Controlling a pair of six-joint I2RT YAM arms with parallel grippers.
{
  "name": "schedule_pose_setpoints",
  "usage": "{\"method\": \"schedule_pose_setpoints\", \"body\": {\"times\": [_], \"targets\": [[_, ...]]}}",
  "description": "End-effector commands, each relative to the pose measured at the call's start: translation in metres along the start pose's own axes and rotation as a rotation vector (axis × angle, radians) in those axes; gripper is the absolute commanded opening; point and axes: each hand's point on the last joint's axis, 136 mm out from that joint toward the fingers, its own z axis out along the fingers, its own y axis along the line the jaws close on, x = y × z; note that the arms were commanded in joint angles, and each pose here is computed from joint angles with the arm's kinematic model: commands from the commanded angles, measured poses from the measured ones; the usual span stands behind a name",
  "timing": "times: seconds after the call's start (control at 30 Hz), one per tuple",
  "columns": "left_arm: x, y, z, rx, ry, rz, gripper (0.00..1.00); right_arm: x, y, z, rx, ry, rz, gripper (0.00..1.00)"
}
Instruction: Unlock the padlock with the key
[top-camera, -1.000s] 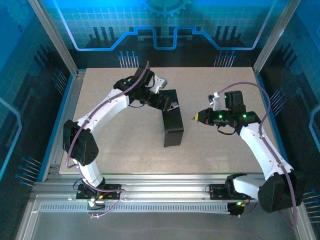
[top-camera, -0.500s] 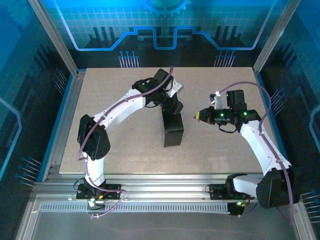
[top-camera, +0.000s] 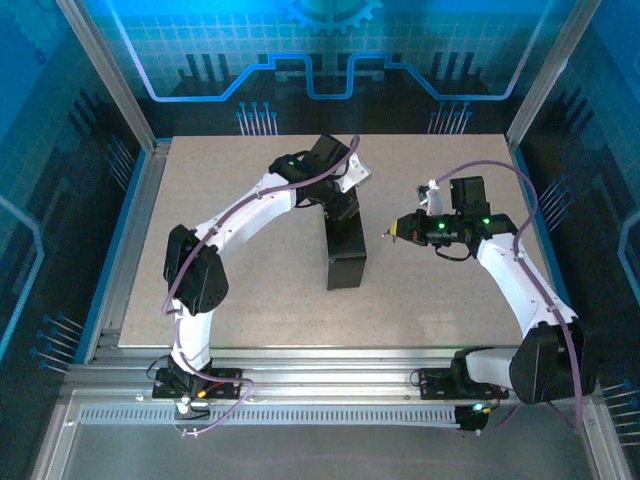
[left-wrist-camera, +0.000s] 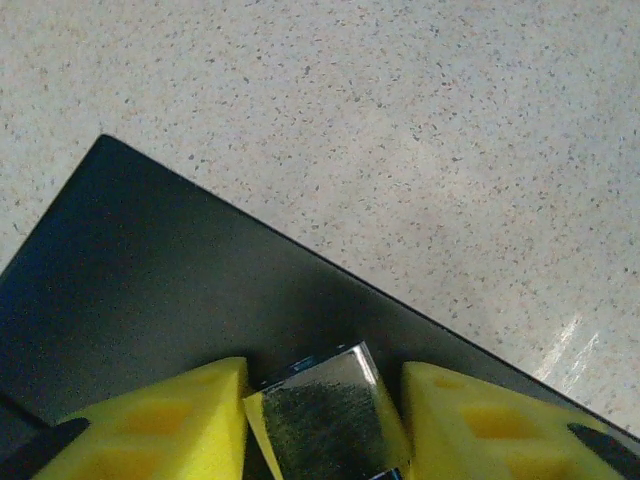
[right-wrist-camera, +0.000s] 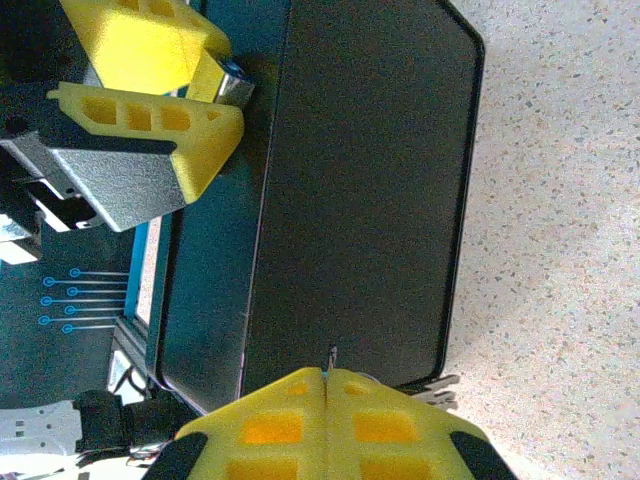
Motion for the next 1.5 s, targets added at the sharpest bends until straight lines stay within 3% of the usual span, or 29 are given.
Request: {"method": "schedule_pose_setpoints", "body": {"times": [0.0,0.17,0.3,0.5,0.7,1.47], "targets": [[0.025,-0.009,0.017,0.051,0.097,0.092,0.31,-0.013,0.007,-0.005,-0.025,-0.018,-0.030,0.00],[0.022,-0.011,0.016,0.074,0.087,0.159,0.20,-0.018,0.011,-0.007,-0.030,-0.016,-0.037,0.00],[0.002,-0.022,-0.004,0.136,-0.006,0.227,0.14,-0.028,0.021,-0.008,-0.070,-0.028,-0.037,0.00],[-0.022,-0.029,-0.036,0.233,-0.204,0.262,0.13,-0.051,0.042,-0.003,-0.210,-0.059,0.019,0.00],[-0.028,-0.022,-0.054,0.287,-0.321,0.240,0.13,-0.066,0.043,0.007,-0.252,-0.062,0.072,0.00],[-0.027,-0.014,-0.075,0.246,-0.570,0.285,0.06,-0.077,0.060,0.042,-0.336,0.029,0.163,0.00]]}}
